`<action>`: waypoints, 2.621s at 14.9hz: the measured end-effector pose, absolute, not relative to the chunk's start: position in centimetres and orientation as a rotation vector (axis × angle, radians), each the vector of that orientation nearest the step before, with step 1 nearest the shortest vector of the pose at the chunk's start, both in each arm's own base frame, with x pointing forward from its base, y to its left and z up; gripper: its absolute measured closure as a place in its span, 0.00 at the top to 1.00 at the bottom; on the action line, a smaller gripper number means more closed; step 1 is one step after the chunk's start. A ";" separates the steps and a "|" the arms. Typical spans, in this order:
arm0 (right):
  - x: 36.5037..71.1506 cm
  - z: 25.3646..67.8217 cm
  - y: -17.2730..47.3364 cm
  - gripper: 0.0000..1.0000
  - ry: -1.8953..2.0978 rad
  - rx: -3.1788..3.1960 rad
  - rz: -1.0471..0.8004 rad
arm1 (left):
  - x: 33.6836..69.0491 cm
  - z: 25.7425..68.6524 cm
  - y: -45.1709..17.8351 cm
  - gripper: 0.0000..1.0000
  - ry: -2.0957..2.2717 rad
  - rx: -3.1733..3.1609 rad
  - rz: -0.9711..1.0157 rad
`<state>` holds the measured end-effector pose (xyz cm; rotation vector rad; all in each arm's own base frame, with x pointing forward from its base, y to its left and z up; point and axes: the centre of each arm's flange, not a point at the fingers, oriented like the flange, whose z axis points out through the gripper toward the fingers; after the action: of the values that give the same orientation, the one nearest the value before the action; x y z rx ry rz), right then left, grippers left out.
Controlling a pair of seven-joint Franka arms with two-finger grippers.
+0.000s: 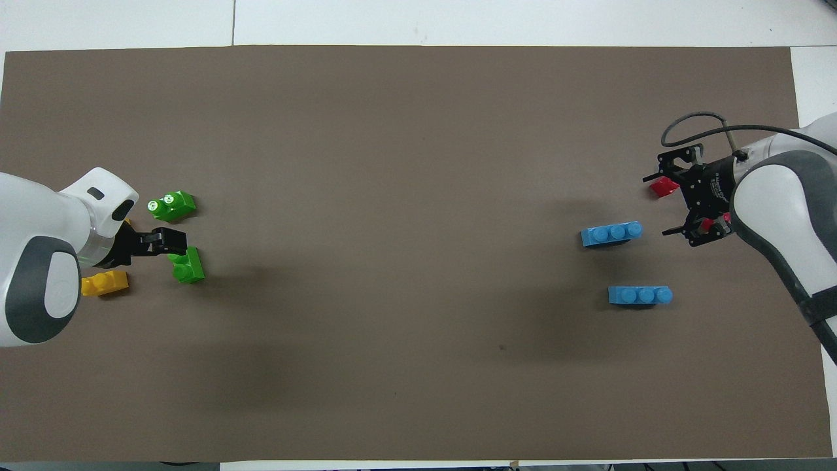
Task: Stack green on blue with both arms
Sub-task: 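Grasp the green brick with the left gripper while the right gripper grasps the blue brick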
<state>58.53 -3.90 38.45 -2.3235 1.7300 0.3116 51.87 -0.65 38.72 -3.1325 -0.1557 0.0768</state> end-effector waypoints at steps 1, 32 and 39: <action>58.3 37.4 -3.9 1.00 1.743 -2.307 0.308 | 51.5 37.9 -0.7 1.00 -0.163 -3.132 0.084; 56.4 28.0 -5.6 0.35 1.829 -2.146 0.347 | 51.0 33.9 -2.3 0.34 -0.506 -3.091 0.066; 58.2 30.2 -4.9 0.35 1.804 -2.115 0.324 | 52.5 37.0 -3.5 0.34 -0.826 -3.016 0.066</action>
<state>58.25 -4.89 30.20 -2.1149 1.8041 0.3238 52.52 -3.51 36.97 -3.0161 -0.8259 0.0662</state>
